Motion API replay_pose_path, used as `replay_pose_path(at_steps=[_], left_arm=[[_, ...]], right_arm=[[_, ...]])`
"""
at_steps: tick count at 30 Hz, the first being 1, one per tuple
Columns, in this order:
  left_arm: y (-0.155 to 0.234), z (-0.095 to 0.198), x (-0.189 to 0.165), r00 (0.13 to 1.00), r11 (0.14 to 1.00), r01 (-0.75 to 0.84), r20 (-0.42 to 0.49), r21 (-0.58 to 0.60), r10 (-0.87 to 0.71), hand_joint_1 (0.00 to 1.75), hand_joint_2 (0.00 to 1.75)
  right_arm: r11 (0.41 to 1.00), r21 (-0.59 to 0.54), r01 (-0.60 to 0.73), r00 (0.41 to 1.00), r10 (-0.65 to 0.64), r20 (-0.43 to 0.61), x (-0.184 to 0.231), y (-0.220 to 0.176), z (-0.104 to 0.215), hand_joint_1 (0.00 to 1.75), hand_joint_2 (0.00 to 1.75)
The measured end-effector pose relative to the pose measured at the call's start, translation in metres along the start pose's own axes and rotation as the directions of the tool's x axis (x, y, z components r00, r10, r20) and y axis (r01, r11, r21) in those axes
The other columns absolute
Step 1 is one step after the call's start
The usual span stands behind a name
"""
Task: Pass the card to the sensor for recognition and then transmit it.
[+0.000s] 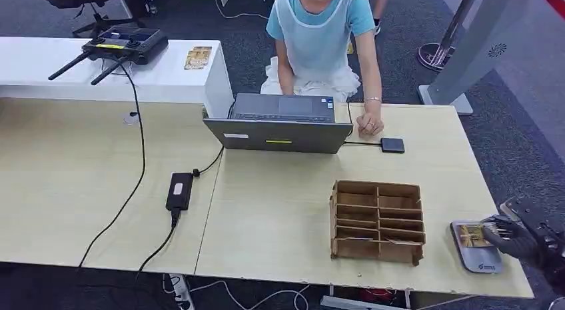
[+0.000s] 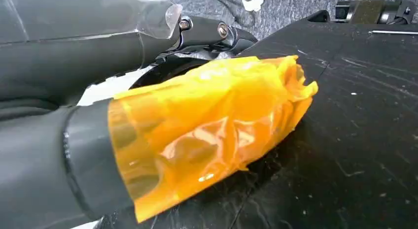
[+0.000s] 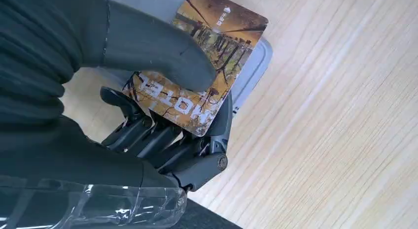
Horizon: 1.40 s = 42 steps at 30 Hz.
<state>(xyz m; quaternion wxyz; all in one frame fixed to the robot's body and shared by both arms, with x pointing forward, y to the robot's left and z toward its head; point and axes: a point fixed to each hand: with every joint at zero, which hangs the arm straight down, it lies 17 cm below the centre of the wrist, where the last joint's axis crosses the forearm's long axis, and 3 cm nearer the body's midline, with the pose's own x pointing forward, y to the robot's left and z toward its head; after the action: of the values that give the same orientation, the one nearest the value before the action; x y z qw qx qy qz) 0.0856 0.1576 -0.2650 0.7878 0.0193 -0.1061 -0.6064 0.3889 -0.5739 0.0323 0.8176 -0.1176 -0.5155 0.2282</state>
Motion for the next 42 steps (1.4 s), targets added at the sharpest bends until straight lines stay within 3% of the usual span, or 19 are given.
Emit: replay_pose_path(at_steps=[27,42], left_arm=[[0.008,0.0,0.005,0.99,0.99,0.141,0.03,0.007,-0.141,0.0,0.0],[0.012,0.0,0.007,0.971,0.972,0.234,0.052,0.016,-0.234,0.0,0.0]], right_arm=[[0.999,-0.038,0.0,1.0,0.0,-0.007,0.0,-0.001,-0.014,1.75,1.75],[0.999,-0.052,0.002,0.993,0.004,0.121,0.058,-0.015,-0.027,1.75,1.75]])
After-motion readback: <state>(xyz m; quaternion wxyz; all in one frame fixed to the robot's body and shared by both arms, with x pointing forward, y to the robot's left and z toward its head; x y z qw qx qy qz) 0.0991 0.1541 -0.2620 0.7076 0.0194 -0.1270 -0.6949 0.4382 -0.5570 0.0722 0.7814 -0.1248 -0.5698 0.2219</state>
